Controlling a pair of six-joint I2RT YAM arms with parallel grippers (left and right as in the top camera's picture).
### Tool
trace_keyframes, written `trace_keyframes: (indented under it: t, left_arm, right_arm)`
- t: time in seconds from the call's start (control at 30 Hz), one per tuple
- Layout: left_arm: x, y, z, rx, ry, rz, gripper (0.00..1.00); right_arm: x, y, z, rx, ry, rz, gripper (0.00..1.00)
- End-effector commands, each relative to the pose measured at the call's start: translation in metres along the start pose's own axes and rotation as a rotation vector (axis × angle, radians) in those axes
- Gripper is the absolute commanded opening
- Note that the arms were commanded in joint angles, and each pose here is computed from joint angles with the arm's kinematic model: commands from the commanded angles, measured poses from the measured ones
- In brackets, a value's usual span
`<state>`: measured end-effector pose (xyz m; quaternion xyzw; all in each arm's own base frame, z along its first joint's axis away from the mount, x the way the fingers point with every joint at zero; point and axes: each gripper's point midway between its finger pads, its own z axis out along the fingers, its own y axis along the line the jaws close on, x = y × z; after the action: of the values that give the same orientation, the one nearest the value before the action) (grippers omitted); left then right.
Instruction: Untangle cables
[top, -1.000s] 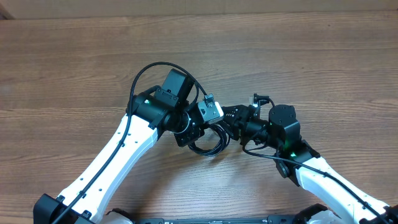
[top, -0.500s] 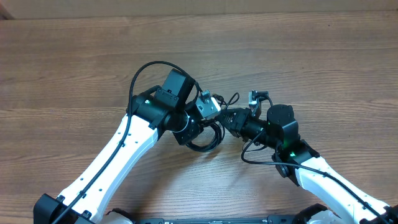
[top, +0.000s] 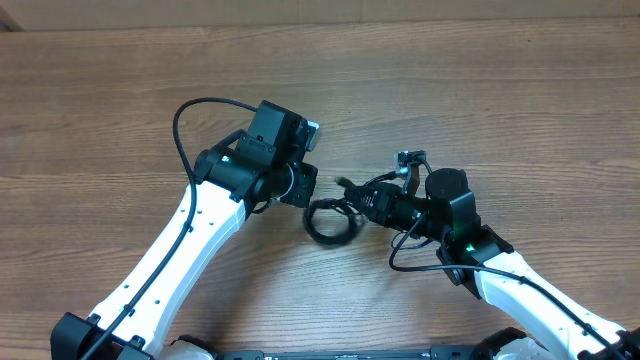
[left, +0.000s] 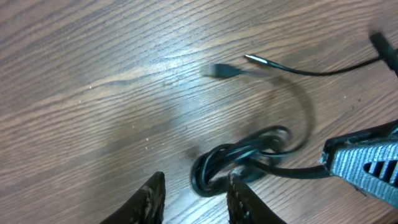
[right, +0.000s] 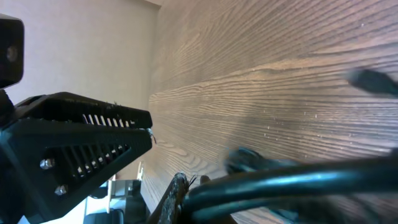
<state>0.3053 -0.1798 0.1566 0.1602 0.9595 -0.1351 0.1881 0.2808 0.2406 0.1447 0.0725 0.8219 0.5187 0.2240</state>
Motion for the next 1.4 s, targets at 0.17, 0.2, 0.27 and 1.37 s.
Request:
trace_keyframes:
  t: [0.17,0.2,0.27,1.37]
  left_arm:
    - [-0.005,-0.003,-0.008,0.016,-0.022,-0.053,0.49]
    - [-0.003,-0.007,-0.007,0.038,-0.014,-0.053,0.49]
    - [0.002,-0.009,-0.005,0.057,0.005,-0.057,0.31]
    - [0.044,-0.02,0.09,0.207,-0.106,-0.399,0.54]
  right_arm:
    - [-0.005,-0.007,0.0,0.043,-0.033,-0.01,0.04]
    - [-0.007,-0.011,0.0,0.064,-0.046,-0.005,0.04]
    - [-0.012,-0.015,-0.001,0.087,-0.075,0.001,0.04]
    - [-0.055,0.034,-0.015,-0.186,-0.171,0.523,0.04]
